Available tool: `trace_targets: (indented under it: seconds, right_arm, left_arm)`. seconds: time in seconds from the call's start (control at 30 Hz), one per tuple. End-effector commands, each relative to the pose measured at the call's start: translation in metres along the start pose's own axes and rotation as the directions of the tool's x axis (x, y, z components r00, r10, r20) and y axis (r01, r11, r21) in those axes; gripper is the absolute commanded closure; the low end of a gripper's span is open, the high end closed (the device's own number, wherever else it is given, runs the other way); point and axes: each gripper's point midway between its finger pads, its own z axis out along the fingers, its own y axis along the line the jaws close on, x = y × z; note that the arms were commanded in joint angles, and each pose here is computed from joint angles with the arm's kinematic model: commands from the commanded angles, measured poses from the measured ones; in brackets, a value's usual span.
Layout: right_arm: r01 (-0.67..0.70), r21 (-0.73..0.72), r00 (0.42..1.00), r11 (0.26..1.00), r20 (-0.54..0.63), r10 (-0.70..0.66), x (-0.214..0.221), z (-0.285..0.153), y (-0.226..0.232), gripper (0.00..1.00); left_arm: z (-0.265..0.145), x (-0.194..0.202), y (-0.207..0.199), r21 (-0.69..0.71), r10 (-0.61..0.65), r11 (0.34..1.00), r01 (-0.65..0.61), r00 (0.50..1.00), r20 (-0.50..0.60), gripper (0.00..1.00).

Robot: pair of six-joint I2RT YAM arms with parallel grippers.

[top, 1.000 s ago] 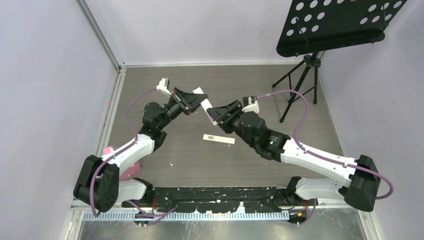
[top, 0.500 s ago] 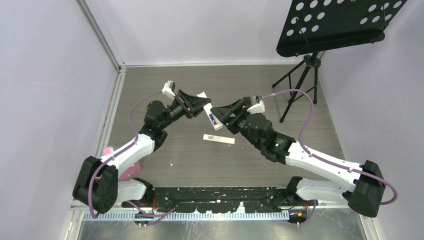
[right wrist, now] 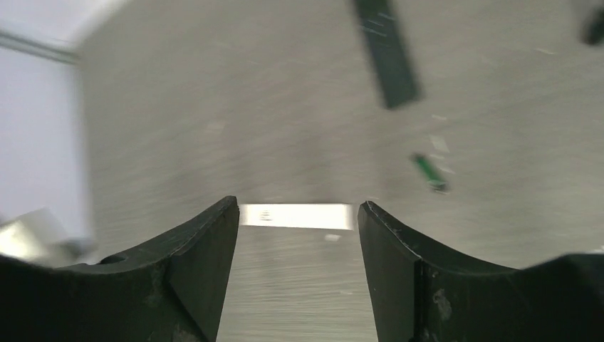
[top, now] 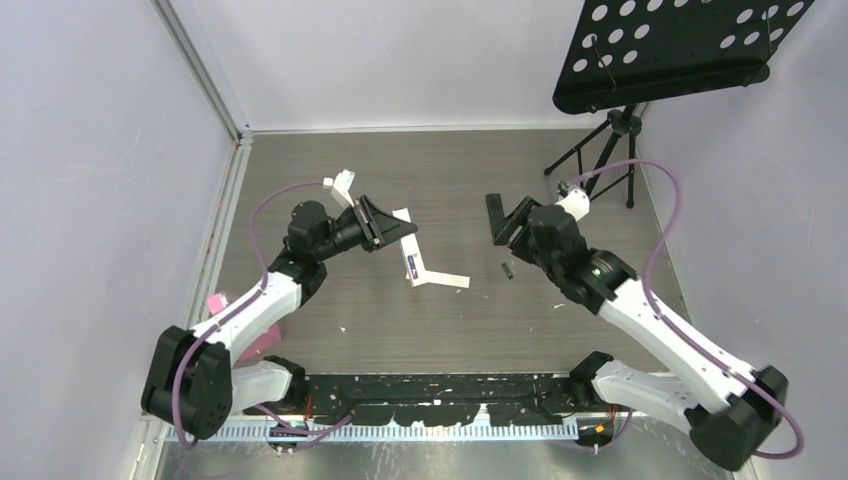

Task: Load the batteries into the remote control

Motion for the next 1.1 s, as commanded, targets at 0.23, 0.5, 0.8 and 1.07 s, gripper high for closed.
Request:
trace_targets:
  seconds: [0.23, 0.5, 0.8, 1.07]
  right_arm:
    - [0.368, 0.331, 0.903, 0.869, -0.348, -0.25, 0.07, 0.056, -0.127, 0.35]
    - [0.494, 0.314, 0.809, 0.811, -0.507, -0.296, 0.09, 0.091, -0.146, 0.5]
    - [0.53, 0.269, 0.759, 0.804, -0.574, -0.308, 0.1, 0.106, -0.155, 0.56]
    - [0.475, 0.252, 0.761, 0.843, -0.598, -0.251, 0.122, 0.118, -0.157, 0.71]
  left_arm:
    - [-0.025, 0.015, -0.006, -0.021, 0.162, 0.986, -0.163, 0.986, -0.043, 1.0]
    - [-0.027, 0.018, -0.009, -0.012, 0.157, 0.987, -0.158, 0.986, -0.058, 1.0]
    - [-0.029, 0.018, -0.012, -0.007, 0.161, 0.987, -0.161, 0.985, -0.056, 1.0]
    - [-0.027, 0.017, -0.007, -0.029, 0.137, 0.99, -0.139, 0.989, -0.057, 1.0]
